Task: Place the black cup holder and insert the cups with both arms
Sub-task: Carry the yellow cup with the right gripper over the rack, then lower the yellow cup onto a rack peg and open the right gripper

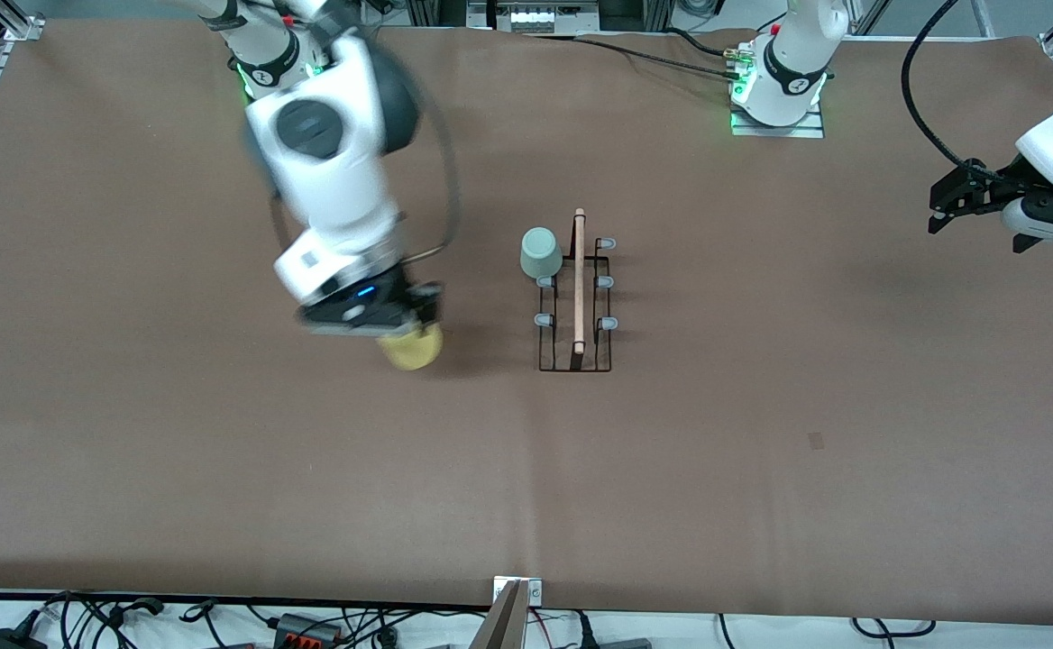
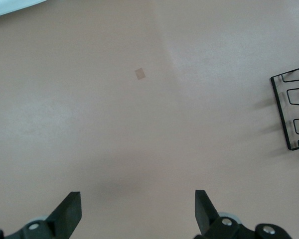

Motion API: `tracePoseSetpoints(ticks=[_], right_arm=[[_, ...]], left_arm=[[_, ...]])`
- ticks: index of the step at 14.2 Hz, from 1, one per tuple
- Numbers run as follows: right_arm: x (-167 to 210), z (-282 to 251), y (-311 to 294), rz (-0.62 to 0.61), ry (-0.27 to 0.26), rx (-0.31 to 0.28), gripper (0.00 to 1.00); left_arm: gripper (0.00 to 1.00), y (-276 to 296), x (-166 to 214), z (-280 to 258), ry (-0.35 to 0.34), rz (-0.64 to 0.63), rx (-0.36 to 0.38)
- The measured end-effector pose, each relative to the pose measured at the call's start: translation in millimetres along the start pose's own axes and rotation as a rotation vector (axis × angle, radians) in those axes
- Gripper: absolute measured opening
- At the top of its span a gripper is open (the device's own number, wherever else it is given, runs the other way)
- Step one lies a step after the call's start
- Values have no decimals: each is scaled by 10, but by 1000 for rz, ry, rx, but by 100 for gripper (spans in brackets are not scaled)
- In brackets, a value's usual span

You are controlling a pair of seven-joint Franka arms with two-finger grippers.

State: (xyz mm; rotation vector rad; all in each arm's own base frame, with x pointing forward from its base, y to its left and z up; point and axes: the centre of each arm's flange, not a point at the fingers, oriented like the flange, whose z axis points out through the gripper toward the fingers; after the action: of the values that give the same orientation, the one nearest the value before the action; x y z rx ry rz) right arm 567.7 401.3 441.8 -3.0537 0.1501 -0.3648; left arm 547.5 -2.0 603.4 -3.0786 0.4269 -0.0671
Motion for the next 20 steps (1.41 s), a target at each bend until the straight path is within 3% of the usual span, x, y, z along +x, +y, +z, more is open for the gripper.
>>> tracePoseSetpoints(ticks=[5, 16, 17, 20], right_arm=[[-226, 233, -943, 43, 23, 64, 65], [-524, 685, -1233, 19, -12, 45, 65], [-525, 691, -1230, 22, -13, 43, 70], [-454, 657, -1178, 33, -6, 42, 99]], left_arm=[[100, 0, 0, 0, 0, 1, 0], [100, -2, 0, -1, 0, 4, 0], [100, -2, 0, 0, 0, 4, 0], [100, -2, 0, 0, 0, 6, 0]])
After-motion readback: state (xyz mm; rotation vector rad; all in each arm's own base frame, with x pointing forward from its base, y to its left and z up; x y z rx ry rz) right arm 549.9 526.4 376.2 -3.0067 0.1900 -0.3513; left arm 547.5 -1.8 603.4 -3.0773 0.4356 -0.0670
